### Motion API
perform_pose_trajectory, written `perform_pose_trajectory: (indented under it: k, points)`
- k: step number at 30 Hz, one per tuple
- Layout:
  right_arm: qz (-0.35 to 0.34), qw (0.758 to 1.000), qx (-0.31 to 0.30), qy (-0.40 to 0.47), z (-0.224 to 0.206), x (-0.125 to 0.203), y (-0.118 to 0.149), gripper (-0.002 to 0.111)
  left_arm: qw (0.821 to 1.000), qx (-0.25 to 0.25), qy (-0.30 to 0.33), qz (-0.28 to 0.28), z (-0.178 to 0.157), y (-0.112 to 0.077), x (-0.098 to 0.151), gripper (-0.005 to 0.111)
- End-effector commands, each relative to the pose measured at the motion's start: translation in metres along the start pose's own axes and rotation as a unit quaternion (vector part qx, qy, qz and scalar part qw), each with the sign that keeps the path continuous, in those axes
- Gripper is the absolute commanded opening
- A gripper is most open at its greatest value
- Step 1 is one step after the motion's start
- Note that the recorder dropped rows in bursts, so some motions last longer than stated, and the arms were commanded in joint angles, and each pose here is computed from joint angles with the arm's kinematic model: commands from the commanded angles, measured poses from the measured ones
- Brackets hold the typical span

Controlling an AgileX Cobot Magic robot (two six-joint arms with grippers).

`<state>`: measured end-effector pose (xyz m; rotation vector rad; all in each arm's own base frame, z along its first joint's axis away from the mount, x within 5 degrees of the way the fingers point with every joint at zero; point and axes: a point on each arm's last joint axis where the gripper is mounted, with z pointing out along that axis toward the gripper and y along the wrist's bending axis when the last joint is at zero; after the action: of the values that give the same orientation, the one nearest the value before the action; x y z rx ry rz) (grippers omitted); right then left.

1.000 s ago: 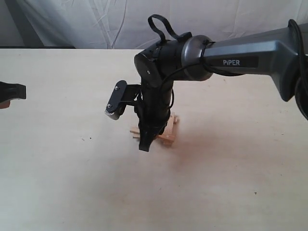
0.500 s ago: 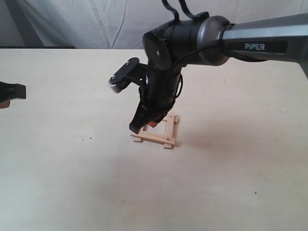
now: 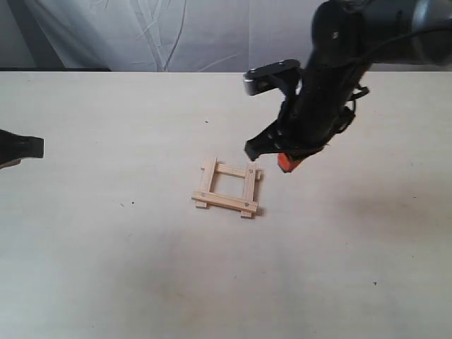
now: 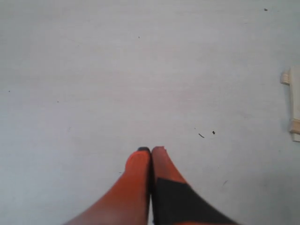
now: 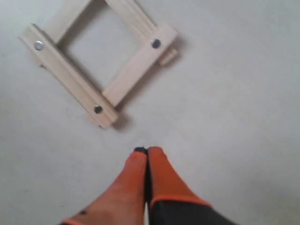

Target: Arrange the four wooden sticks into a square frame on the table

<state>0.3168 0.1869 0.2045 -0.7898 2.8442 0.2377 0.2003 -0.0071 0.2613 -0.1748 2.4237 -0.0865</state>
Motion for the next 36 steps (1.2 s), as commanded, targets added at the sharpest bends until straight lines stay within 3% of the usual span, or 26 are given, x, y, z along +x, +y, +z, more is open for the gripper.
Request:
perform_pose_trajectory:
  k: [1, 7, 15, 27, 31, 36]
  points:
    - [0.062, 0.997, 0.012, -0.042, -0.03, 0.032, -0.032, -0.001, 1.0, 0.017, 0.01, 0.015, -0.001, -0.003, 0.004, 0.0]
    - [0.114, 0.987, 0.037, -0.107, -0.071, 0.082, -0.054, -0.001, 0.995, 0.088, 0.028, 0.041, -0.003, -0.016, 0.008, 0.0]
    - [0.098, 0.957, 0.068, -0.263, -0.123, 0.138, -0.035, -0.001, 0.993, 0.09, 0.051, 0.061, -0.014, -0.015, 0.015, 0.0]
    - [0.069, 0.892, 0.1, -0.435, -0.152, 0.227, -0.009, -0.001, 0.988, 0.103, -0.077, 0.089, -0.078, -0.013, 0.024, 0.0]
    - [0.063, 0.871, 0.106, -0.475, -0.146, 0.247, -0.006, -0.001, 0.984, 0.108, -0.108, 0.087, -0.081, -0.011, 0.035, 0.0]
    - [0.058, 0.857, 0.106, -0.5, -0.15, 0.264, 0.0, -0.001, 0.986, 0.109, -0.093, 0.086, -0.077, -0.009, 0.048, 0.0]
